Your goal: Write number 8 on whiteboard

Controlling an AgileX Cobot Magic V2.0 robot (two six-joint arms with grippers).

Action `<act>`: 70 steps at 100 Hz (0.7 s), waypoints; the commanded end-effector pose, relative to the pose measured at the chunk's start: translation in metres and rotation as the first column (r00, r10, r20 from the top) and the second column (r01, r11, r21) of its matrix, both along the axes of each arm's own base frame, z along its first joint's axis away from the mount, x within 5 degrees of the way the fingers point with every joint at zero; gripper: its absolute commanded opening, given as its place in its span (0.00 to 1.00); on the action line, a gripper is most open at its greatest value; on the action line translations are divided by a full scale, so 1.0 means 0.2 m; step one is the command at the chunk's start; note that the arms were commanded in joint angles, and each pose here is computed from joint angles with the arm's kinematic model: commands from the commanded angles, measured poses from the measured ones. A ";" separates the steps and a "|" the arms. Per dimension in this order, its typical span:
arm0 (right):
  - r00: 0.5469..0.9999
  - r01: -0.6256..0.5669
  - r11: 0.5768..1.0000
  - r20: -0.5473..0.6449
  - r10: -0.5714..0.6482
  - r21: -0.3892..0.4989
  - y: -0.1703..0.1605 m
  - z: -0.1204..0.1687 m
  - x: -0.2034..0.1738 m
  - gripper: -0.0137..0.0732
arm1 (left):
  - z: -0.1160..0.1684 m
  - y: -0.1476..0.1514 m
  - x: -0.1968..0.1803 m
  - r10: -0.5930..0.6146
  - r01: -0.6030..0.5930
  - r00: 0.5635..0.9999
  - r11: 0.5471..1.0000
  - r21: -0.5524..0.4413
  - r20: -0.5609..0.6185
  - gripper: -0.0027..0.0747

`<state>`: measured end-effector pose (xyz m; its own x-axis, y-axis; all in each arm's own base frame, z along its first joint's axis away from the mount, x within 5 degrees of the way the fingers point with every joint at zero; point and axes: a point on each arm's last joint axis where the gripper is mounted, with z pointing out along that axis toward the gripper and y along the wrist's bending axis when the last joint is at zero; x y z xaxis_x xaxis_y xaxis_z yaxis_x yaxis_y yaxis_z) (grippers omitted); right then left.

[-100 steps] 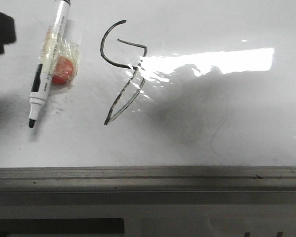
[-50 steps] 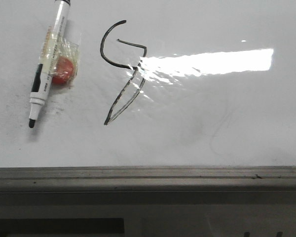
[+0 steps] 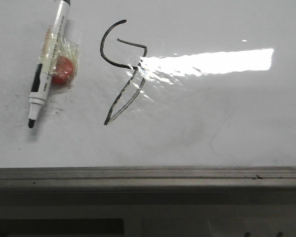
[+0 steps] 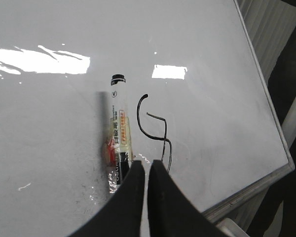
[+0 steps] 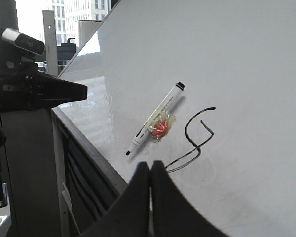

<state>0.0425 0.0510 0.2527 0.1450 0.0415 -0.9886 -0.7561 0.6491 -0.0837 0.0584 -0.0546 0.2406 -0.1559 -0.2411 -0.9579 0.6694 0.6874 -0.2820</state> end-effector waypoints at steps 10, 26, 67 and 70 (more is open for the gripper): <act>0.997 -0.012 0.998 0.070 0.008 0.060 0.00 0.07 -0.01 0.08 | 0.08 0.01 0.01 0.019 -0.016 0.998 0.997 -0.070 0.054 0.01; 0.997 -0.012 0.998 0.070 0.008 0.060 0.00 0.07 -0.01 0.08 | 0.08 0.01 0.01 0.019 -0.015 0.998 0.997 -0.069 0.053 0.01; 0.997 -0.012 0.998 0.070 0.008 0.060 0.00 0.07 -0.01 0.08 | 0.00 0.02 0.02 0.076 -0.111 0.978 0.979 0.173 0.194 0.01; 0.997 -0.012 0.998 0.070 0.008 0.060 0.00 0.07 -0.01 0.08 | 0.00 0.03 0.03 0.103 -0.137 0.976 0.975 0.176 0.191 0.01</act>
<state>0.0424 0.0508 0.2528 0.1469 0.0416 -0.9883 -0.7559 0.6491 -0.0850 0.0609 -0.0518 0.2277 -0.0325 -0.0399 -0.9987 0.6473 0.7605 -0.0514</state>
